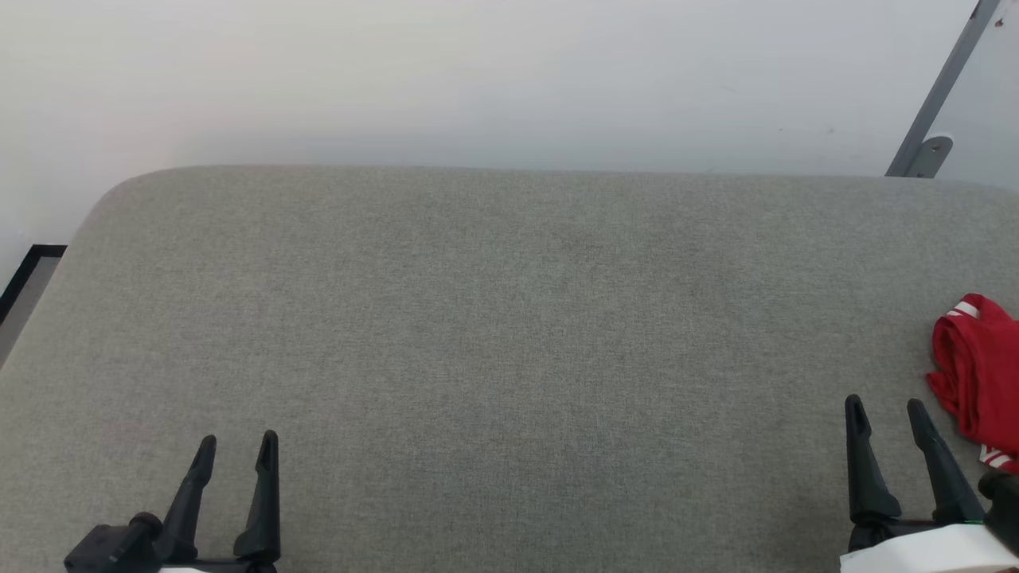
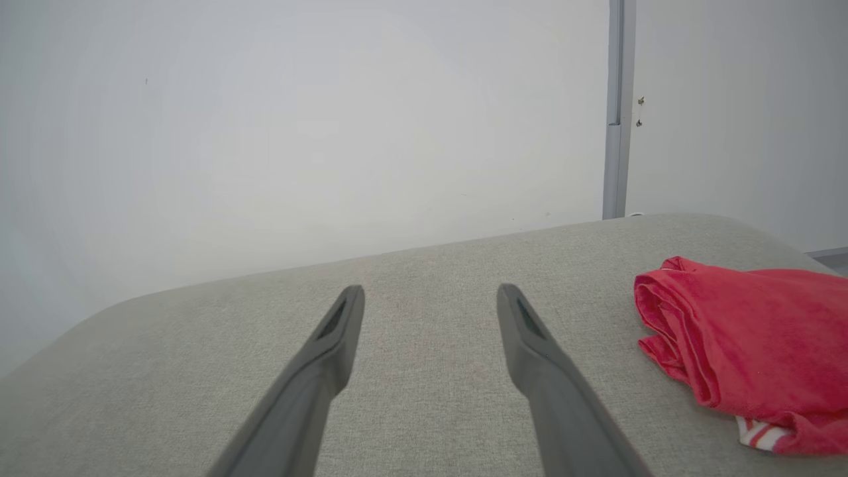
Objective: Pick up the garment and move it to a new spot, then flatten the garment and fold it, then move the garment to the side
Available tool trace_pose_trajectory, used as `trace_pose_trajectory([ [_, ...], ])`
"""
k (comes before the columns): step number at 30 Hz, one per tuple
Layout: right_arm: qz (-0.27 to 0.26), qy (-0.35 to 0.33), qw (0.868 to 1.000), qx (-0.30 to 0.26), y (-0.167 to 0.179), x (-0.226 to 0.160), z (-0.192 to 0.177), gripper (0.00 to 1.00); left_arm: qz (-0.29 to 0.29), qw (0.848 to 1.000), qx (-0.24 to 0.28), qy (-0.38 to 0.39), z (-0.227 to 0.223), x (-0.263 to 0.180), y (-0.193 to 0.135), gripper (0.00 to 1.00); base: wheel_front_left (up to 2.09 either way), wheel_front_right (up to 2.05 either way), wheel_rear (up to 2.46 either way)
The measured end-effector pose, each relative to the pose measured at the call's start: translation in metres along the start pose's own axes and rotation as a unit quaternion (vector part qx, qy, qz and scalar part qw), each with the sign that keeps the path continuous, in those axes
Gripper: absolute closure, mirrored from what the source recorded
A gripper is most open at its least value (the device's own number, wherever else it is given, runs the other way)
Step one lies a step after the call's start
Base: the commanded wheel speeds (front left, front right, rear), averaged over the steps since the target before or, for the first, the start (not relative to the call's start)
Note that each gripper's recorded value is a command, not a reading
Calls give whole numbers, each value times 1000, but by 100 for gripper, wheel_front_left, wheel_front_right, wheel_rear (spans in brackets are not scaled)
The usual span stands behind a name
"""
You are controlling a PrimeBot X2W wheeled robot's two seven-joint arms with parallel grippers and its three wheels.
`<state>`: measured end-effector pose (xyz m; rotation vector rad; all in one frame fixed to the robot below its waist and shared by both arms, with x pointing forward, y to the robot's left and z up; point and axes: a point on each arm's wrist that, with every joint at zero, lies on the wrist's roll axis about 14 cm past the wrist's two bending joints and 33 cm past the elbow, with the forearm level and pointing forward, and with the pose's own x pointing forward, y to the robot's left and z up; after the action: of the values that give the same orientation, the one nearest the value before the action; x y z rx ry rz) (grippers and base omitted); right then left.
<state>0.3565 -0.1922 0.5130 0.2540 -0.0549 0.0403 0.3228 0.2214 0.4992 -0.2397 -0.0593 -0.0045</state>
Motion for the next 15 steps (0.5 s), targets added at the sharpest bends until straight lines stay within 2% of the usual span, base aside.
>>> trace_pose_trajectory([
  [5, -2, -2, 1000, -1, -1, 0, 1, 0, 0, 1000, 2, 0, 0, 2, 0, 0, 0, 0, 0],
  [6, -3, 0, 1000, 0, -1, 0, 0, 100, 0, 1000, 1, 3, -2, 2, 0, 100, 0, 0, 0],
  [12, -13, 30, 999, 7, -5, -7, -20, 100, 10, 999, -14, 33, -22, -6, -1, 100, 0, 0, 0],
  [15, -19, 36, 999, 32, -6, -8, -23, 100, 17, 998, -37, 38, -26, -6, 0, 100, 0, 0, 0],
])
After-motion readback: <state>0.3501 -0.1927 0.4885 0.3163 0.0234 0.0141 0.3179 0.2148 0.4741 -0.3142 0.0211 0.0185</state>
